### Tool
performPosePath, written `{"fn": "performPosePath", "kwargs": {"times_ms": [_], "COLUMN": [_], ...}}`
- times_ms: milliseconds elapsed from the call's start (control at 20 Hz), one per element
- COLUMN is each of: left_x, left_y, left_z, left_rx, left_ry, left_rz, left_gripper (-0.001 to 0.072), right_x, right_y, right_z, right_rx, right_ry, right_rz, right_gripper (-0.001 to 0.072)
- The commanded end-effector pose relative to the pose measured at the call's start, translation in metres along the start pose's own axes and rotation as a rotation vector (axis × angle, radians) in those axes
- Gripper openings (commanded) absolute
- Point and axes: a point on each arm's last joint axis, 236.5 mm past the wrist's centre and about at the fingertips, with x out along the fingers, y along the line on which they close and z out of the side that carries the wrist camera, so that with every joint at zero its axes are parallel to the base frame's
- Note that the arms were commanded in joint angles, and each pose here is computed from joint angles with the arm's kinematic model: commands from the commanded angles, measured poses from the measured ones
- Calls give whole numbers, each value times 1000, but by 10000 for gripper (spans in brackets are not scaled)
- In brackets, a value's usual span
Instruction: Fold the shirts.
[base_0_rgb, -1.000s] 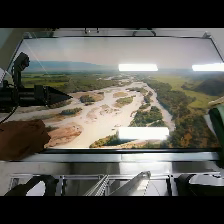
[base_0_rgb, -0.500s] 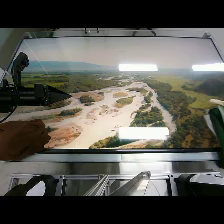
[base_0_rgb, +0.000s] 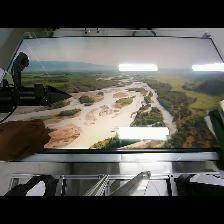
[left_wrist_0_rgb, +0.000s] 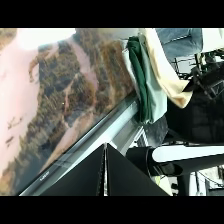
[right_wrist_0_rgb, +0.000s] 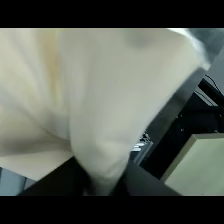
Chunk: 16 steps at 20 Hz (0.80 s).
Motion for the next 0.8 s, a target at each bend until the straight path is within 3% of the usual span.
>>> {"fn": "performPosePath", "kwargs": {"times_ms": [0,200,250,350,400,600,750], "left_x": [0,0,0,0,-1,-19,-35], "left_y": [1,3,4,4,-1,-33,-57], "left_z": [1,6,7,13,19,47,58], "left_rx": [1,1,1,0,1,81,167], "left_ry": [-3,-24,-32,-56,-77,-124,-131], "left_rz": [3,14,18,17,-2,5,6], "left_gripper": [4,4,5,4,4,5,23], "right_x": [30,25,21,5,-5,-66,-113], "right_y": [-19,-23,-15,19,43,178,272], "right_z": [-12,-14,-12,-9,-9,-30,-108], "right_rx": [-13,-3,-3,-68,-114,-382,-661], "right_ry": [96,100,84,33,5,-182,-227], "right_rz": [-133,-161,-146,-86,-42,246,524], "right_gripper": [578,583,512,110,17,18,16]}}
